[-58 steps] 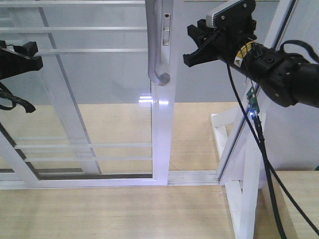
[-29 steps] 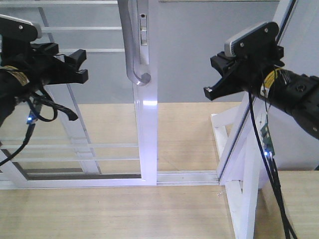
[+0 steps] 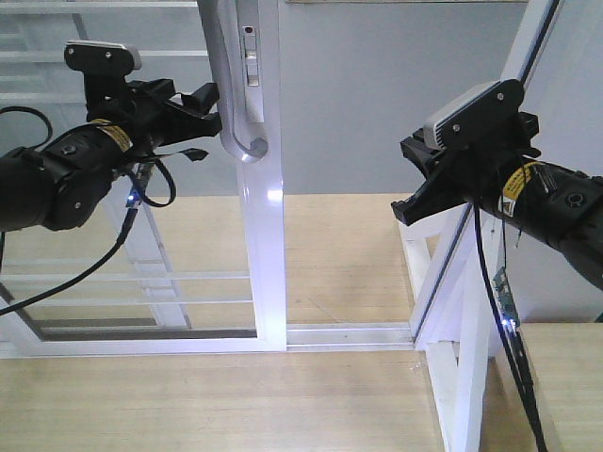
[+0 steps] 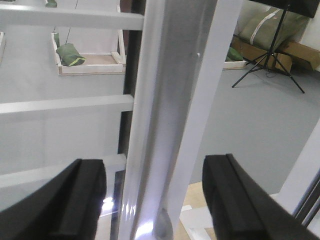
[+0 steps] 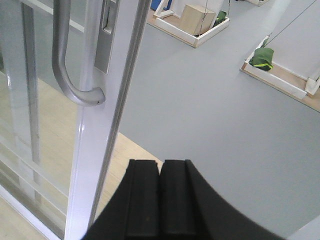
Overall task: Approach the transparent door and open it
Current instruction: 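Release the handle with the right gripper and grasp it with the left, then slide the glass panel farther open with the left gripper on the handle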
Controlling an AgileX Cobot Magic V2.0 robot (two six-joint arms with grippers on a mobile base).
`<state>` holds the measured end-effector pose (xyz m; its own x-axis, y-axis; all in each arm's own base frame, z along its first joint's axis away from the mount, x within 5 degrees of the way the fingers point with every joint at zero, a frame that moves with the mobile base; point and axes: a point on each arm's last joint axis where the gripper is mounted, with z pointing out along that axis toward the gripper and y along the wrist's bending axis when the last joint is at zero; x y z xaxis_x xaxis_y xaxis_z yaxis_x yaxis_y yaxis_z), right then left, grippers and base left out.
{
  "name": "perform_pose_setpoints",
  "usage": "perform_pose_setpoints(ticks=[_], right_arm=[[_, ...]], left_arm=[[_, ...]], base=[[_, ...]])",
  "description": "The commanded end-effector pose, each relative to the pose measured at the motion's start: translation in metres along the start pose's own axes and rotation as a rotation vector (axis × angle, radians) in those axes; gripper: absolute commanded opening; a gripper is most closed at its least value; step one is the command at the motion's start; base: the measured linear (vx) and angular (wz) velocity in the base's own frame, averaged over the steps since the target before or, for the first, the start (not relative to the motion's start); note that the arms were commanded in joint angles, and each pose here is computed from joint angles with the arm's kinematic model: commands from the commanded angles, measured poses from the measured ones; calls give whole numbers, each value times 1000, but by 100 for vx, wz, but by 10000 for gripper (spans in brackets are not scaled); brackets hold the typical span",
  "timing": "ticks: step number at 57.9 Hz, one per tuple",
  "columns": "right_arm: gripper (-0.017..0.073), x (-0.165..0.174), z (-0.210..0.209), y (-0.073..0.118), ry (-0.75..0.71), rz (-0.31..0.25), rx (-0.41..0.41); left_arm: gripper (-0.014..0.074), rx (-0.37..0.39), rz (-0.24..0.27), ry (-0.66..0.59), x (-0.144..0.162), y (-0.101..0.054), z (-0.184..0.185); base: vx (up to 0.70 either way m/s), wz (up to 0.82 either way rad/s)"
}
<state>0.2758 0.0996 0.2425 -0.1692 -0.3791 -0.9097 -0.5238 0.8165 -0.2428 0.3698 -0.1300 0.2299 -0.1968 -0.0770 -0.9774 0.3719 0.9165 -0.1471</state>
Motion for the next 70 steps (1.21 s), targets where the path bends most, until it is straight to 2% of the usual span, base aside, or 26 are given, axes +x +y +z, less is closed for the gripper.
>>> perform_pose_setpoints(ticks=[1, 31, 35, 47, 56, 66, 70], right_arm=[[-9, -24, -7, -5, -136, -20, 13], [-9, -24, -8, -6, -137, 1, 21], [-9, -24, -8, -6, -137, 1, 21], [-9, -24, -7, -6, -134, 1, 21], [-9, -24, -7, -6, -134, 1, 21], [-9, -24, -7, -6, -134, 2, 21], [-9, -24, -7, -6, -133, 2, 21]], left_arm=[[535, 47, -9, -176, -38, -11, 3], [514, 25, -7, -145, -49, -8, 52], [470, 17, -6, -129, -52, -8, 54], [203, 13, -5, -123, -55, -8, 53], [59, -10, -4, -76, -61, -6, 47], [8, -63, 39, -47, -75, 8, 35], [10, -84, 37, -43, -79, 15, 31]], base=[[0, 0], [0, 0], [0, 0], [0, 0], [0, 0], [0, 0], [0, 0]])
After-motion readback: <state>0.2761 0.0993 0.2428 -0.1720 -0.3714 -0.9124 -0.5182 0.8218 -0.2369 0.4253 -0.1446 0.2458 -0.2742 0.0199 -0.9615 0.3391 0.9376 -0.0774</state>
